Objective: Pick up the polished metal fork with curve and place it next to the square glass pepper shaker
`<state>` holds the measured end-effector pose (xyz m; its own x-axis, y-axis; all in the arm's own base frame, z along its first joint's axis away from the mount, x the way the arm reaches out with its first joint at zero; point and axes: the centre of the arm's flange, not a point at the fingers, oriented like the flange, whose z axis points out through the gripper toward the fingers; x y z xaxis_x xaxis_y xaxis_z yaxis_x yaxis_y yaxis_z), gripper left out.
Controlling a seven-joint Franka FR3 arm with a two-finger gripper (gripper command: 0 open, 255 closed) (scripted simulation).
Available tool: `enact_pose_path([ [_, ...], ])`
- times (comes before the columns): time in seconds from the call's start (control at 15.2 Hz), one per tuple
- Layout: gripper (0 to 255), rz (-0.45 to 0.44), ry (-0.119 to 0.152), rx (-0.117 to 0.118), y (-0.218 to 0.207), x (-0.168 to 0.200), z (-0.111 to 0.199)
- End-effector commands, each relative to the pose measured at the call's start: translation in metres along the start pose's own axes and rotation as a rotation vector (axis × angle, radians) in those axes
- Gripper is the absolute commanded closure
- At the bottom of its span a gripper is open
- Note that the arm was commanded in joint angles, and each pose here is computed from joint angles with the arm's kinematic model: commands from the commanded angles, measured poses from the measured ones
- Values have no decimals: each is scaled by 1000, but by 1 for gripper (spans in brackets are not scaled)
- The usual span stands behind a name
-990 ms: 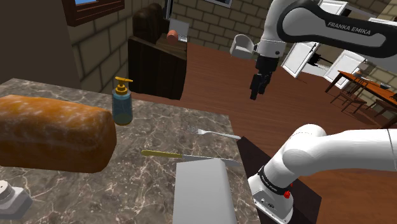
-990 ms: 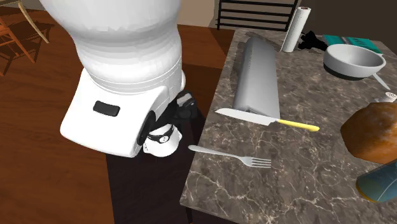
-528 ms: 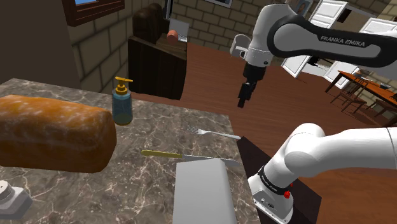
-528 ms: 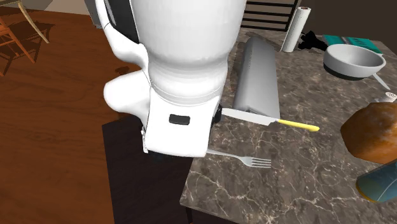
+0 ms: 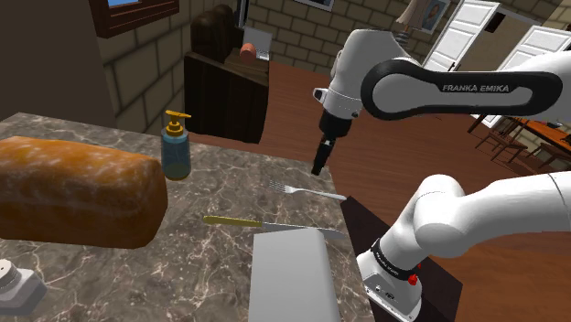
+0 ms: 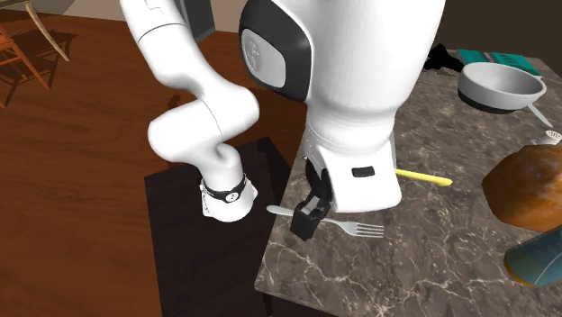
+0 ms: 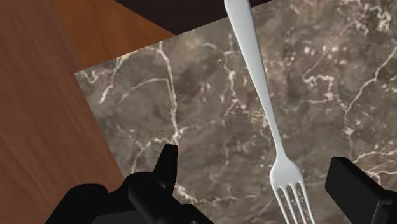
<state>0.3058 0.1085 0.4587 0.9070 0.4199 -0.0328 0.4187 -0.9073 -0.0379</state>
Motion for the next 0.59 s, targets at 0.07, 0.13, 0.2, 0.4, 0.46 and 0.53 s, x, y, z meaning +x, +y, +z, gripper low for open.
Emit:
enact_pose_path([
  [0.07, 0, -87, 45, -9, -28, 14, 19],
  [0.13, 0, -116, 59, -12, -38, 19, 25],
  [0.2, 0, -144, 73, -15, -48, 23, 30],
  [0.4, 0, -156, 79, -17, -52, 25, 43],
  [0.46, 0, -156, 79, -17, -52, 26, 49],
  [0.53, 0, -156, 79, -17, -52, 26, 54],
])
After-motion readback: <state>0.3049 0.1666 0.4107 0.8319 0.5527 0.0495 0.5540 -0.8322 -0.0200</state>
